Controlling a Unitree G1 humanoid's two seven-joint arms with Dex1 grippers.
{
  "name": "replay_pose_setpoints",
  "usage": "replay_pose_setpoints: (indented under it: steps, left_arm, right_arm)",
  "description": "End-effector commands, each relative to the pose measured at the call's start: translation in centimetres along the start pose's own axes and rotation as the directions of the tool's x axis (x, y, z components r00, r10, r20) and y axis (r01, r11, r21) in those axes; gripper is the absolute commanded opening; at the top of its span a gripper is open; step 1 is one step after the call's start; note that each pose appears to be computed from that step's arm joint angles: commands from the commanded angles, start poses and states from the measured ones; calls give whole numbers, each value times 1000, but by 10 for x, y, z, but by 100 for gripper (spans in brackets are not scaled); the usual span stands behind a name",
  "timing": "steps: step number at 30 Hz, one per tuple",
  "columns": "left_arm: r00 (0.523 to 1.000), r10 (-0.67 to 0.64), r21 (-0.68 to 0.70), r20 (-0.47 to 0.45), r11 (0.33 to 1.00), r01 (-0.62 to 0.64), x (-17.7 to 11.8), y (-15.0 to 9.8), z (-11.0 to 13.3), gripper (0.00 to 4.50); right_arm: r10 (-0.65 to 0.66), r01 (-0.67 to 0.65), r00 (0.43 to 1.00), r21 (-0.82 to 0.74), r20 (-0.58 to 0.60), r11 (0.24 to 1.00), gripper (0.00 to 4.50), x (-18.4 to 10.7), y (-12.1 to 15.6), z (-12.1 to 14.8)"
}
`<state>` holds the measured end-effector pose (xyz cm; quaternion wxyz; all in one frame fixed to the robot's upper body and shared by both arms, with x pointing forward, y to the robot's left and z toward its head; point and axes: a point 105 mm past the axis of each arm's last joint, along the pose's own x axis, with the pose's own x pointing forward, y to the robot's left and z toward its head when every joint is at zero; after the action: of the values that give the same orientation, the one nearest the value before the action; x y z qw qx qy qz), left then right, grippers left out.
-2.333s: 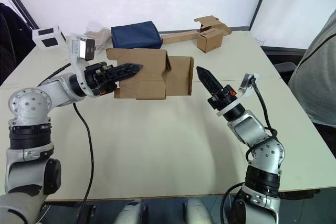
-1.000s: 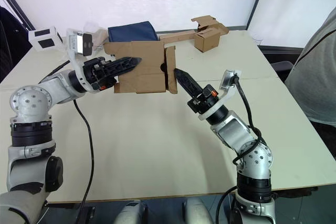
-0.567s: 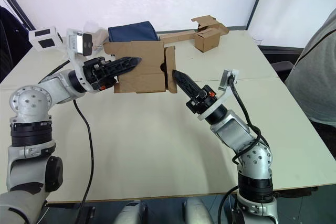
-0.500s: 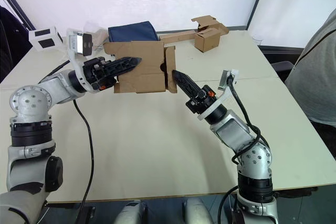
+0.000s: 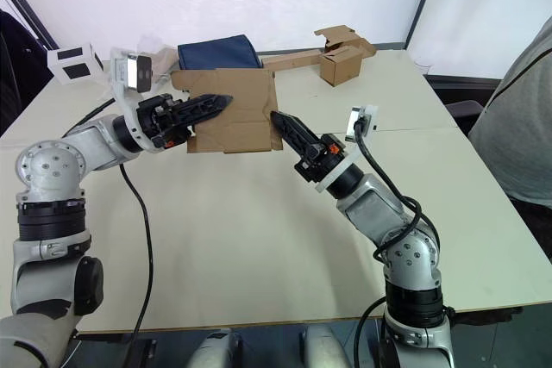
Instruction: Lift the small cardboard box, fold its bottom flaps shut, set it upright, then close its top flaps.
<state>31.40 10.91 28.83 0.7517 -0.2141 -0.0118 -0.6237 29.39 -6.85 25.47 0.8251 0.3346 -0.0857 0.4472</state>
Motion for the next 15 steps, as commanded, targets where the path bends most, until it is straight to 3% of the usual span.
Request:
replay_pose_setpoints:
  steps: [1,5,9,15]
  left_arm:
    - [1000,-22,41,3,999,21,2,-6,3,0]
    - [1000,-16,48,12,999,16,3,-5,4,0]
    - [1000,-16,44,24,999,15,5,-6,3,0]
    - [999,-16,55,50,998,14,6,-8,5,0]
  right_arm:
    - [125,-125,992,21,14,992,55,6,33,6]
    - [148,-148,989,179,14,973,55,9,40,1]
    - [191,-174,980,233,-56,957,55,9,50,-14]
    - [142,-143,989,303,25,942,55,5,35,6]
